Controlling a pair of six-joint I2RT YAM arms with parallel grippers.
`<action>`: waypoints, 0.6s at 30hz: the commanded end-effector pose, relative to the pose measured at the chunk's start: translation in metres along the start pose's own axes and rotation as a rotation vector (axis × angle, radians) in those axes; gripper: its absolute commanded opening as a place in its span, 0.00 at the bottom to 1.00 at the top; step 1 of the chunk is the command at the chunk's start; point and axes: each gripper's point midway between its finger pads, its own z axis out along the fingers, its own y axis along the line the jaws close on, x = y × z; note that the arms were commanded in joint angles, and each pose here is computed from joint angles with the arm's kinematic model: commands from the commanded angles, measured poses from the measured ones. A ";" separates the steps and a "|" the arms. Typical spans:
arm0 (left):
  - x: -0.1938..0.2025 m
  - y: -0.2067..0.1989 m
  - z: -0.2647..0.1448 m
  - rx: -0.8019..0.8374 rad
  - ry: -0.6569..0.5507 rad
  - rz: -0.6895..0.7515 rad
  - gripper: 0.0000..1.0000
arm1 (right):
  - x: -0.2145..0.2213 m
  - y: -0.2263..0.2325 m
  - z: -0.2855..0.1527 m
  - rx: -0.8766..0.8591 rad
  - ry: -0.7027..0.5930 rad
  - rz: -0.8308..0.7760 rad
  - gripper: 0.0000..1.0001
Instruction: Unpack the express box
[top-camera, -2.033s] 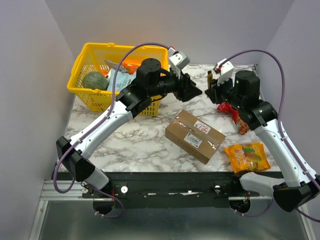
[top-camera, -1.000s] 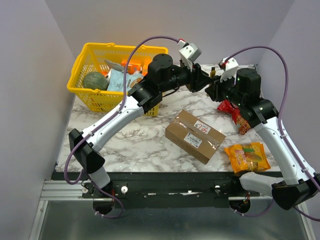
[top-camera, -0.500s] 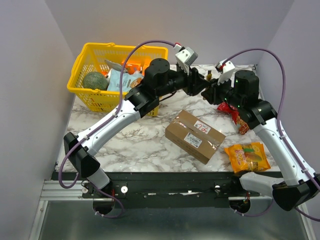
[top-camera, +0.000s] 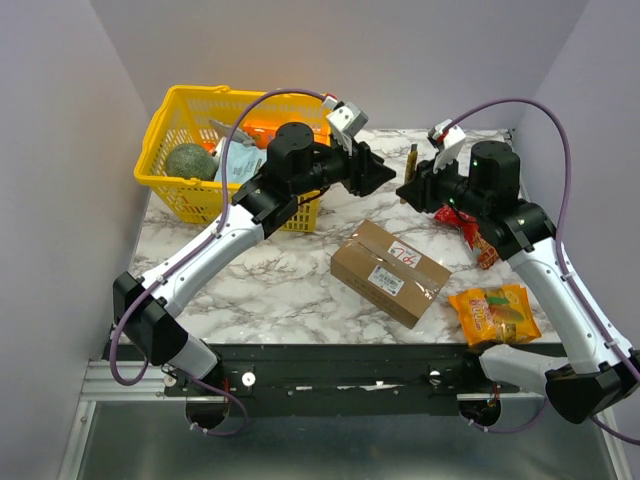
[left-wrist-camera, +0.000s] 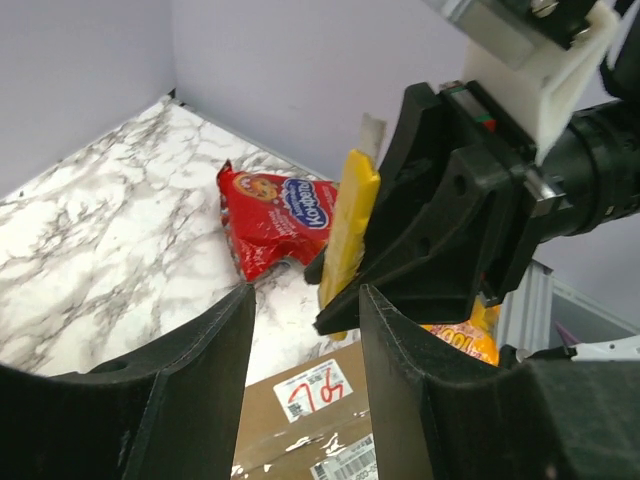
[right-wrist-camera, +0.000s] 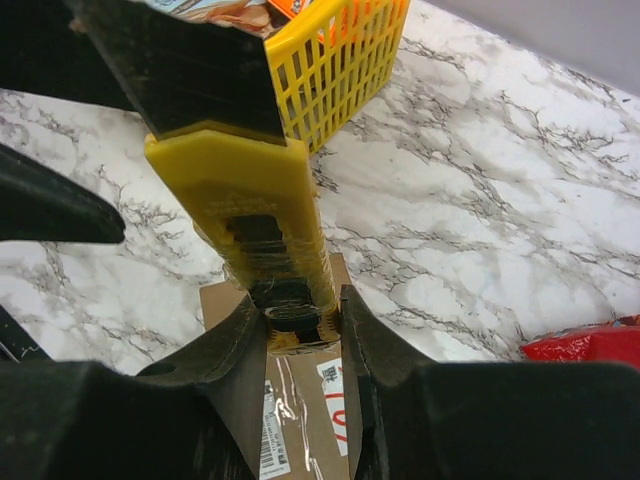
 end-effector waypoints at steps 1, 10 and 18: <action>-0.026 -0.025 0.007 0.105 -0.073 0.025 0.55 | 0.000 0.004 -0.005 -0.022 -0.002 -0.012 0.01; -0.030 -0.046 0.023 0.140 -0.077 0.069 0.54 | -0.004 0.002 -0.006 -0.012 -0.007 -0.028 0.01; -0.039 -0.029 0.042 0.038 -0.091 0.091 0.43 | -0.008 0.007 -0.006 -0.043 -0.017 -0.036 0.01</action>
